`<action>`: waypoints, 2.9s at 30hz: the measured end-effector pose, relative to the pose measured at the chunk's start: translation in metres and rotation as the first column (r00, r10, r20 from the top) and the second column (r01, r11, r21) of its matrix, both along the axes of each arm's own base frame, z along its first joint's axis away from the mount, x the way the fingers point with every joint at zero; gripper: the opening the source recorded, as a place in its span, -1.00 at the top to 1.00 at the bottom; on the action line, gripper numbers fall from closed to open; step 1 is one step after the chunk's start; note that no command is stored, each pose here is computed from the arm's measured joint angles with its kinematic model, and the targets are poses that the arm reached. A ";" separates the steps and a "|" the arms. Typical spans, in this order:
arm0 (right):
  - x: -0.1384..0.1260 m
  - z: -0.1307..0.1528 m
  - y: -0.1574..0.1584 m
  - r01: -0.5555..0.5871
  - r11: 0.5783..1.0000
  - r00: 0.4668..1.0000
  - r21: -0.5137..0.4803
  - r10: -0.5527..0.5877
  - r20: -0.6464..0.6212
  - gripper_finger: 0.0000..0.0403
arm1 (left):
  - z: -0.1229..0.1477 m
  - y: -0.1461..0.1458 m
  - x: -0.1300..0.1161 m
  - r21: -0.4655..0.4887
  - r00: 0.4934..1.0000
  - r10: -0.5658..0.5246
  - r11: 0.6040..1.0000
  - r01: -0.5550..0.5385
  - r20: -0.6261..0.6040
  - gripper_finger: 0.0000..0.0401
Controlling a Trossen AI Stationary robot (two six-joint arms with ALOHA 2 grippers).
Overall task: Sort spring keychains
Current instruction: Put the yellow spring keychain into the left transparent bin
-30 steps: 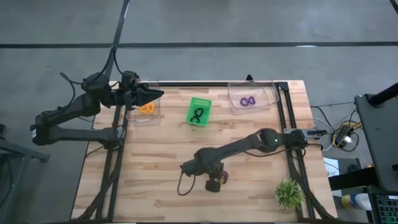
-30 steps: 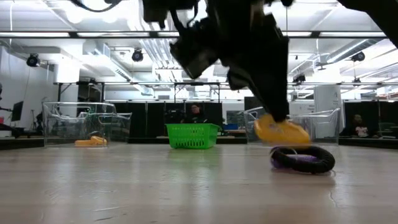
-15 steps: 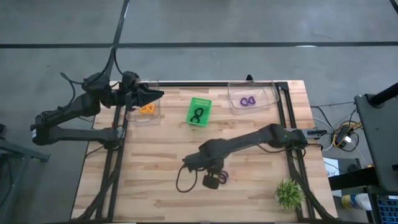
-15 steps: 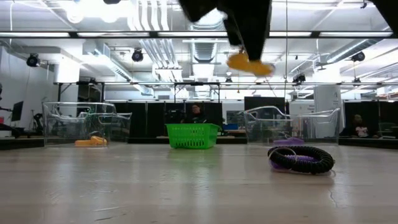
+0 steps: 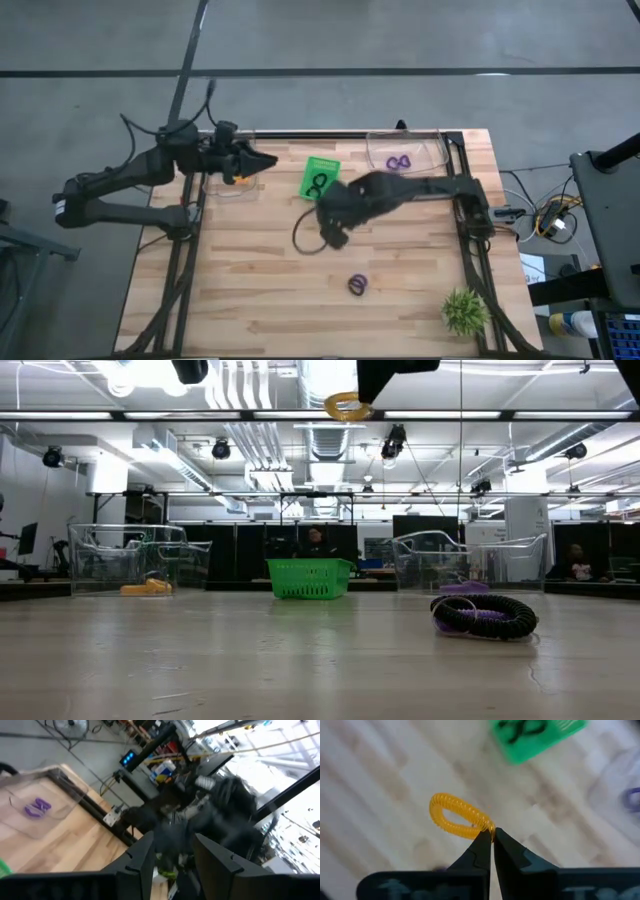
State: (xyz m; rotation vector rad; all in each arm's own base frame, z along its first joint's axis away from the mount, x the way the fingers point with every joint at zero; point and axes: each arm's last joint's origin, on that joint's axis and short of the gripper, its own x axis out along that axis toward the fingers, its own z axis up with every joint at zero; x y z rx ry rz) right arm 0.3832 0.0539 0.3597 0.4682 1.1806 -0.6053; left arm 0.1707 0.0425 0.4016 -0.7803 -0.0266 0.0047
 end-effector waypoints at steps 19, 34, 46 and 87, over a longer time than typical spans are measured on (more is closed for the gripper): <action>-0.012 0.036 -0.067 0.183 0.980 0.969 -0.083 -0.166 0.180 0.96 | -0.055 0.003 0.078 -0.062 0.963 -0.026 0.998 0.009 -0.269 0.36; -0.004 0.043 -0.065 0.151 0.988 0.950 -0.034 -0.136 0.279 0.96 | -0.071 0.009 0.108 -0.041 0.968 0.011 0.999 -0.022 -0.251 0.36; -0.002 0.046 -0.066 0.124 0.990 0.950 -0.072 -0.098 0.295 0.94 | -0.070 0.009 0.105 -0.038 0.963 0.046 0.998 -0.058 -0.265 0.90; -0.020 0.088 -0.061 -0.049 0.977 0.892 -0.206 0.136 0.431 -0.31 | -0.117 0.079 -0.018 0.507 0.079 0.616 0.708 -0.492 -0.783 0.94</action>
